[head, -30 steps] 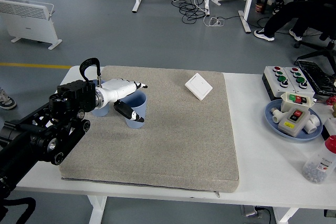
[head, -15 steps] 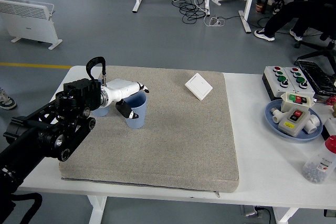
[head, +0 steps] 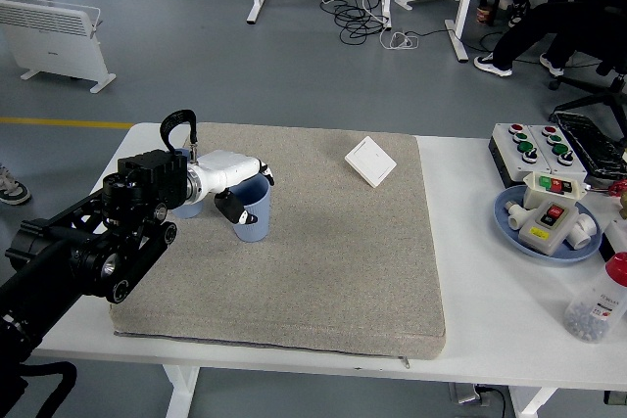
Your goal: Push cup pick cup insert cup
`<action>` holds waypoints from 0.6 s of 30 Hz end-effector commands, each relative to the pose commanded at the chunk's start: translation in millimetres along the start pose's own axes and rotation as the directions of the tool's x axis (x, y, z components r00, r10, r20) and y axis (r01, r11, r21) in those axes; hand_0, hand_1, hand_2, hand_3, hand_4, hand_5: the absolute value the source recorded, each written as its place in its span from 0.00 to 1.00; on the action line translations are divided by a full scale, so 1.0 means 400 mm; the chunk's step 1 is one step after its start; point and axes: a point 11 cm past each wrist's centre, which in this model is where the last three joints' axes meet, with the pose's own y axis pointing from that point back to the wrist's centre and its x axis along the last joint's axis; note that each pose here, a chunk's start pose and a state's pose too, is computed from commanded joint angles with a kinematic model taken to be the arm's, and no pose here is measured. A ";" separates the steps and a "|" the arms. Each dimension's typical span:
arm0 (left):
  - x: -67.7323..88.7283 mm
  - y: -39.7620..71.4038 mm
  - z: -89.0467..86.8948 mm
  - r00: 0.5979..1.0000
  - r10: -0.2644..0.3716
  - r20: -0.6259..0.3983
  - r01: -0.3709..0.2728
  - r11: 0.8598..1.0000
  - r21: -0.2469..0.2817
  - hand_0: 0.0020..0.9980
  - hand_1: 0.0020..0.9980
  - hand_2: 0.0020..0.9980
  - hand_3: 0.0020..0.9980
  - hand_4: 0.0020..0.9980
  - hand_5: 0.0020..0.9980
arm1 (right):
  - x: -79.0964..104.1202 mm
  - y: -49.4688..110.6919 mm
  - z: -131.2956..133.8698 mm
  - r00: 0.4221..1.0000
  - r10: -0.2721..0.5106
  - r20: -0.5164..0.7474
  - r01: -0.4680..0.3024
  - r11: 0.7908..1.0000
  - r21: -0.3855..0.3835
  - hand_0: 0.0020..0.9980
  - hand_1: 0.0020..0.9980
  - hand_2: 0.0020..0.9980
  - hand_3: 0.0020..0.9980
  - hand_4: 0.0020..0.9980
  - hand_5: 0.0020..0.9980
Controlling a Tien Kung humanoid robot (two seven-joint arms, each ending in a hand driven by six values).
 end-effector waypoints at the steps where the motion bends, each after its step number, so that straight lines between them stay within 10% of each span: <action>1: -0.003 0.000 0.000 1.000 -0.004 0.004 0.004 1.000 0.000 0.53 0.70 0.88 0.51 0.62 0.06 | 0.000 0.000 0.000 1.000 0.000 0.001 0.000 1.000 0.000 0.78 0.69 0.68 0.57 0.13 0.47; 18: 0.032 0.042 0.054 0.993 -0.010 0.114 0.014 0.999 -0.035 0.51 0.58 0.83 0.51 0.33 0.00 | 0.000 0.000 0.004 1.000 0.000 0.007 0.000 1.000 -0.001 0.78 0.69 0.68 0.57 0.13 0.47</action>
